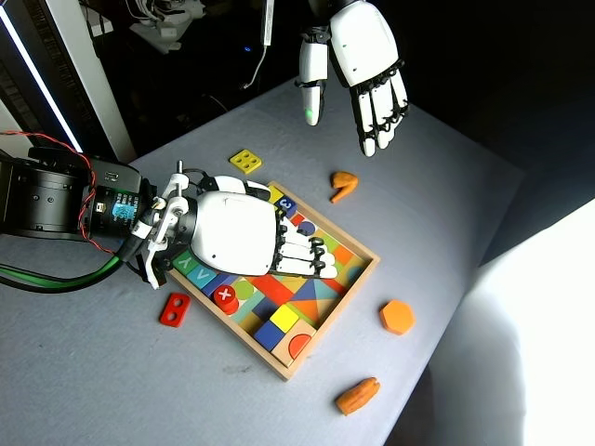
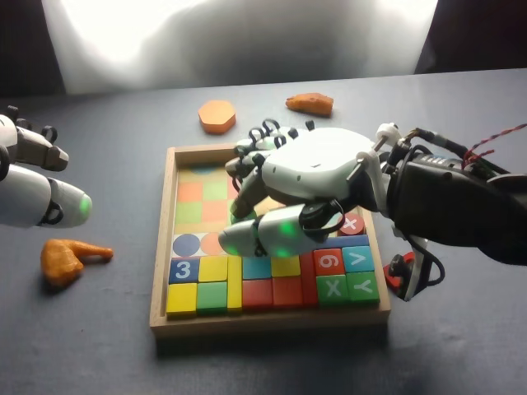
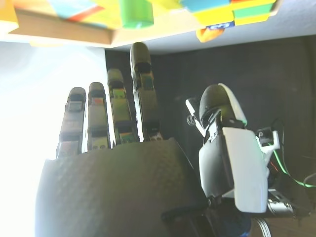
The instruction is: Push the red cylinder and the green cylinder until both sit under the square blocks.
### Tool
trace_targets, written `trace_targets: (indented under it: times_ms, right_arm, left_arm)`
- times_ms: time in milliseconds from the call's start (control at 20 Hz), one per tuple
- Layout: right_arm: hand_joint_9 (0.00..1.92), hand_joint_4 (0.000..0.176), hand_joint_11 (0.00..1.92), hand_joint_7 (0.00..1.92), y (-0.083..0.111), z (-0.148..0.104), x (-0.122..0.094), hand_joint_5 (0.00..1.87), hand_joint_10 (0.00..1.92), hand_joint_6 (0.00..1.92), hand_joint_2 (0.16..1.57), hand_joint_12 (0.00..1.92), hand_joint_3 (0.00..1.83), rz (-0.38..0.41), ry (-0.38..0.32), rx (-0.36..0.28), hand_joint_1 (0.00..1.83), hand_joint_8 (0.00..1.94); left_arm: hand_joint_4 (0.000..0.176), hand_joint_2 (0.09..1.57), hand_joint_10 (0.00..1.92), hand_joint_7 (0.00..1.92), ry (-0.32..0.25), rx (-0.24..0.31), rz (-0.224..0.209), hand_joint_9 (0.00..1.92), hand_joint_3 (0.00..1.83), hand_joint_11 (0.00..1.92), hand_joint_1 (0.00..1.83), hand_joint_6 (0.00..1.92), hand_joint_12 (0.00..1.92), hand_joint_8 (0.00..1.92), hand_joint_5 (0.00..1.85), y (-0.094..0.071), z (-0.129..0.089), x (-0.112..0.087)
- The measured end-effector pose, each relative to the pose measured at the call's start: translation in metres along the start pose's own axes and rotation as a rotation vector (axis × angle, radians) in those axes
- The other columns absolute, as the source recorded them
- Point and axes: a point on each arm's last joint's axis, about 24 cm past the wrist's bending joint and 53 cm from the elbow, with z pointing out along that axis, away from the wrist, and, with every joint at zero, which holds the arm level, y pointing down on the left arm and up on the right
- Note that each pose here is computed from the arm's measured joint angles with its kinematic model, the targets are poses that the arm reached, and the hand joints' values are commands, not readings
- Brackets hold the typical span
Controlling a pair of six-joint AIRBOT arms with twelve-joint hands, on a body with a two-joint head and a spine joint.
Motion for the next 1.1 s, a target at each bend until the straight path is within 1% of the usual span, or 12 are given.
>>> trace_targets:
  times_ms: [50,150,250,300,350,500,650,700,750,850,950,1100]
  right_arm:
    - [0.04,0.000,0.00,0.22,-0.002,0.000,0.002,0.70,0.01,0.04,1.20,0.00,0.00,0.000,0.003,0.003,0.00,0.01]
    - [0.04,0.000,0.00,0.23,-0.003,0.001,0.002,0.70,0.01,0.04,1.21,0.00,0.00,0.000,0.002,0.005,0.00,0.01]
    - [0.04,0.000,0.00,0.22,-0.005,0.000,0.002,0.71,0.01,0.04,1.21,0.00,0.00,0.003,-0.001,0.009,0.00,0.01]
    - [0.03,0.000,0.00,0.22,-0.006,0.000,0.002,0.70,0.00,0.04,1.21,0.00,0.00,0.005,-0.002,0.011,0.00,0.01]
    - [0.04,0.000,0.00,0.24,-0.007,-0.001,0.002,0.71,0.01,0.04,1.20,0.00,0.00,0.007,0.001,0.013,0.00,0.02]
    - [0.05,0.000,0.00,0.22,-0.016,-0.006,-0.001,0.70,0.01,0.04,1.21,0.00,0.00,0.016,0.008,0.030,0.00,0.01]
    - [0.05,0.000,0.00,0.20,-0.031,-0.015,-0.009,0.69,0.01,0.03,1.21,0.00,0.00,0.015,0.012,0.059,0.00,0.00]
    - [0.06,0.000,0.00,0.21,-0.036,-0.020,-0.012,0.70,0.01,0.03,1.21,0.00,0.00,0.013,0.012,0.070,0.00,0.00]
    - [0.06,0.000,0.00,0.21,-0.039,-0.023,-0.014,0.70,0.01,0.04,1.21,0.00,0.00,0.012,0.015,0.075,0.00,0.00]
    - [0.04,0.000,0.00,0.19,-0.044,-0.031,-0.013,0.67,0.01,0.02,1.22,0.00,0.00,0.009,0.026,0.087,0.00,0.00]
    - [0.06,0.000,0.00,0.21,-0.046,-0.037,-0.011,0.68,0.01,0.03,1.22,0.00,0.00,0.000,0.034,0.091,0.00,0.01]
    - [0.06,0.000,0.00,0.22,-0.045,-0.045,-0.008,0.69,0.01,0.03,1.21,0.00,0.00,-0.015,0.051,0.092,0.00,0.01]
  left_arm:
    - [0.041,1.27,0.00,0.22,0.000,-0.001,0.000,0.27,0.00,0.00,0.06,0.00,0.91,0.00,0.23,0.000,0.000,0.000]
    - [0.037,1.27,0.00,0.21,0.000,0.000,0.000,0.26,0.00,0.00,0.07,0.00,0.89,0.00,0.24,0.000,0.000,0.000]
    - [0.042,1.27,0.00,0.21,0.000,0.000,0.000,0.26,0.00,0.00,0.09,0.00,0.87,0.00,0.23,0.000,0.000,0.000]
    - [0.038,1.27,0.00,0.21,0.000,0.000,0.000,0.26,0.00,0.00,0.12,0.00,0.88,0.00,0.23,0.000,0.000,0.000]
    - [0.040,1.28,0.00,0.20,0.000,0.000,0.000,0.25,0.00,0.00,0.07,0.00,0.90,0.00,0.22,0.000,0.000,0.000]
    - [0.040,1.28,0.00,0.21,0.000,-0.001,0.000,0.26,0.00,0.00,0.09,0.00,0.89,0.00,0.23,0.000,0.000,0.000]
    - [0.050,1.27,0.00,0.21,0.000,0.000,0.000,0.26,0.00,0.00,0.10,0.00,0.88,0.00,0.23,0.000,0.000,0.000]
    - [0.039,1.28,0.00,0.19,0.000,0.000,0.000,0.24,0.00,0.00,0.06,0.00,0.86,0.00,0.20,0.000,0.000,0.000]
    - [0.034,1.29,0.00,0.19,0.000,0.000,0.000,0.24,0.00,0.00,0.06,0.00,0.86,0.00,0.20,0.000,0.000,0.000]
    - [0.041,1.27,0.01,0.22,0.000,0.000,0.000,0.25,0.00,0.00,0.10,0.01,0.87,0.01,0.23,0.000,0.000,0.000]
    - [0.049,1.27,0.01,0.21,0.000,0.000,0.000,0.26,0.00,0.00,0.08,0.00,0.87,0.00,0.22,0.000,0.000,0.000]
    - [0.048,1.28,0.01,0.22,0.000,0.000,0.000,0.28,0.00,0.00,0.10,0.01,0.89,0.01,0.23,0.000,0.000,0.000]
